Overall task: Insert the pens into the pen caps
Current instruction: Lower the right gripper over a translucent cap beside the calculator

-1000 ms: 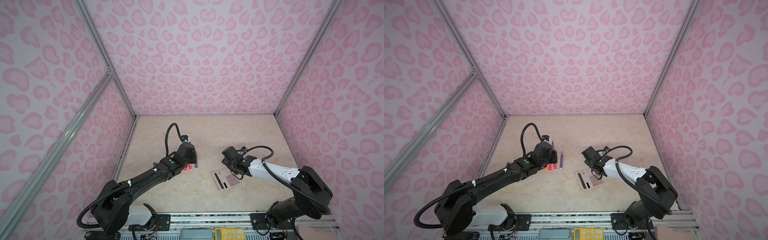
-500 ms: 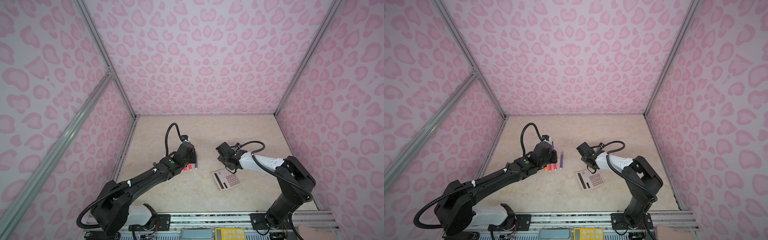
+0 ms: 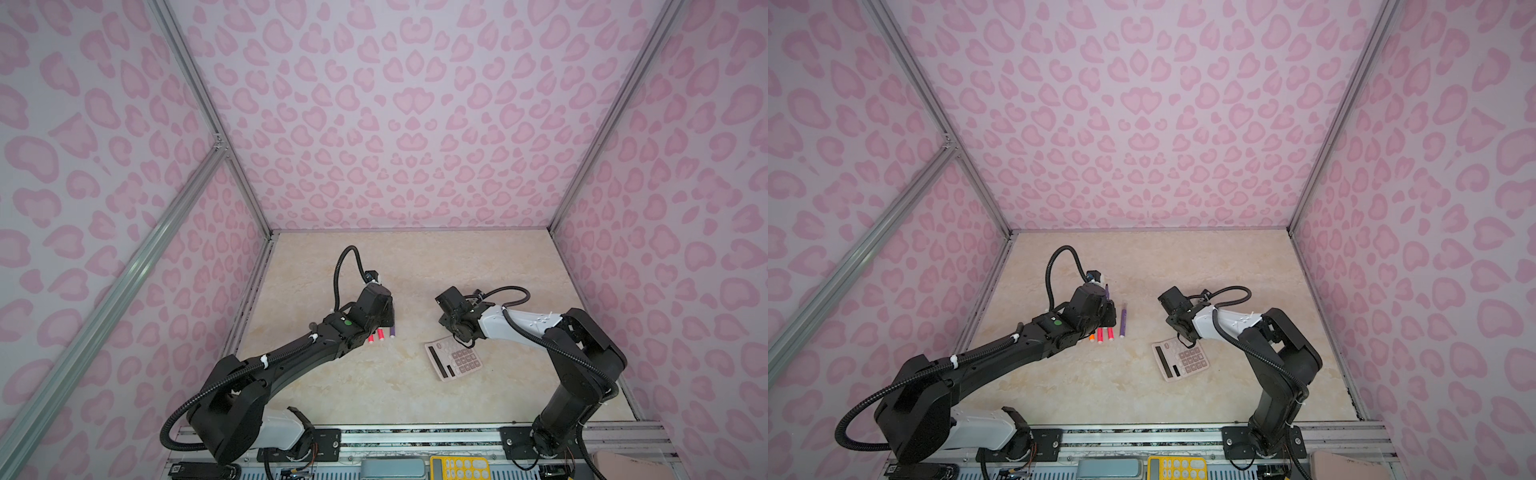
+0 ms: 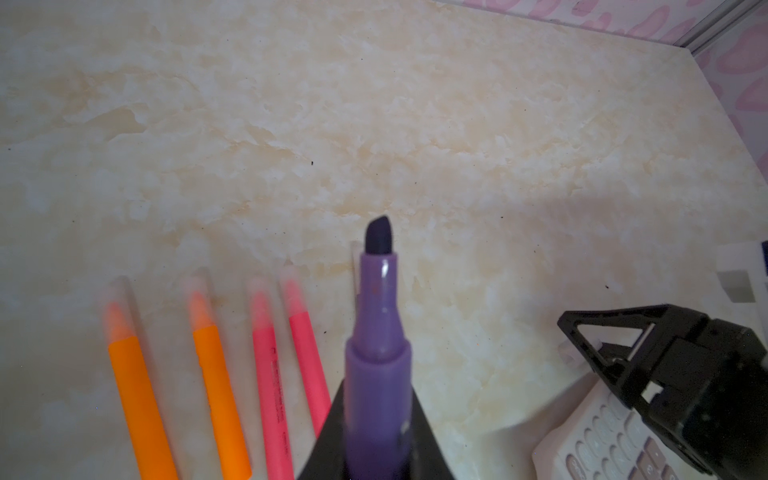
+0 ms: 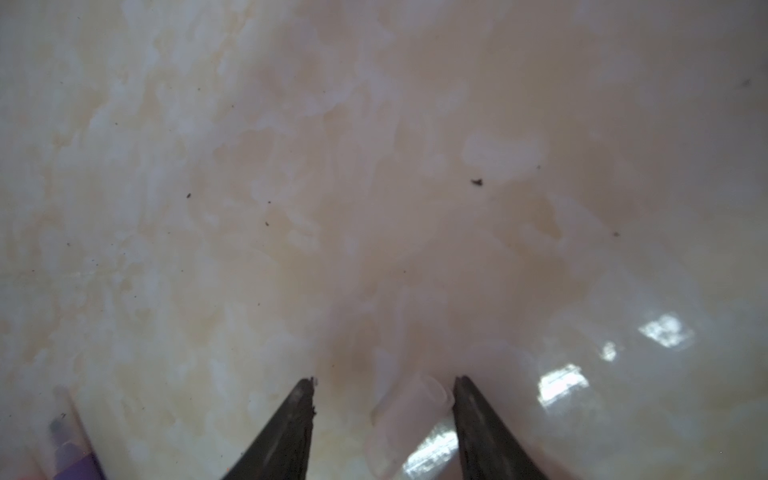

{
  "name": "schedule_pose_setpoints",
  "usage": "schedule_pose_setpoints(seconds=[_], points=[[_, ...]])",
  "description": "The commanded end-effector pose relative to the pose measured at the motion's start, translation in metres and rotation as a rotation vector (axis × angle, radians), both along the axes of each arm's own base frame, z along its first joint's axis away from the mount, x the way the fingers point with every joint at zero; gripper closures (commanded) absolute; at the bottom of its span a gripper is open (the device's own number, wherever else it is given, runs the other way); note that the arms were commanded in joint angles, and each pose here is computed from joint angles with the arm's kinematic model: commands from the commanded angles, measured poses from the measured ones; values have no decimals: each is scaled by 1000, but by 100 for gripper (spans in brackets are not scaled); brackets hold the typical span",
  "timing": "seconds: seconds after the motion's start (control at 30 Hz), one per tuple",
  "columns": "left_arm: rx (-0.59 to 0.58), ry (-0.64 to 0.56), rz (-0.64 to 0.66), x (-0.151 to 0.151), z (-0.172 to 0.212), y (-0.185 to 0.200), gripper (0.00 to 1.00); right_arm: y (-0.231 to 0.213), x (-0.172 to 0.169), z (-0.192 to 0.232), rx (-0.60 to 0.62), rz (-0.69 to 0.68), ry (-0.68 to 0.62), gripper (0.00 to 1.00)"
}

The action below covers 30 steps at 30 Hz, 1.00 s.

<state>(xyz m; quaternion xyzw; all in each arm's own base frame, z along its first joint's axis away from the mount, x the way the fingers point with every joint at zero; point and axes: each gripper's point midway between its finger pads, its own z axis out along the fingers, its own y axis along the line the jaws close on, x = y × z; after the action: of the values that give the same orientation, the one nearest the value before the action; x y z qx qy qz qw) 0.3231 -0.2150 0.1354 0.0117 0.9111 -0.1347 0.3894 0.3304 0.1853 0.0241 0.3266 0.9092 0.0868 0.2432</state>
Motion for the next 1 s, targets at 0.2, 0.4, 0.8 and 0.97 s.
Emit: schedule_pose_setpoints(seconds=[0.2, 0.4, 0.8, 0.97], points=[[9, -4, 4, 4, 2, -1, 97, 12, 8, -5, -8, 104, -9, 51], [9, -5, 4, 4, 2, -1, 97, 4, 5, -10, -106, 156, 16, 53], [14, -7, 5, 4, 2, 0, 97, 7, 7, 54, -558, 433, -192, 47], [13, -14, 8, 4, 4, 0, 97, 28, -3, 22, -265, 592, -198, 35]])
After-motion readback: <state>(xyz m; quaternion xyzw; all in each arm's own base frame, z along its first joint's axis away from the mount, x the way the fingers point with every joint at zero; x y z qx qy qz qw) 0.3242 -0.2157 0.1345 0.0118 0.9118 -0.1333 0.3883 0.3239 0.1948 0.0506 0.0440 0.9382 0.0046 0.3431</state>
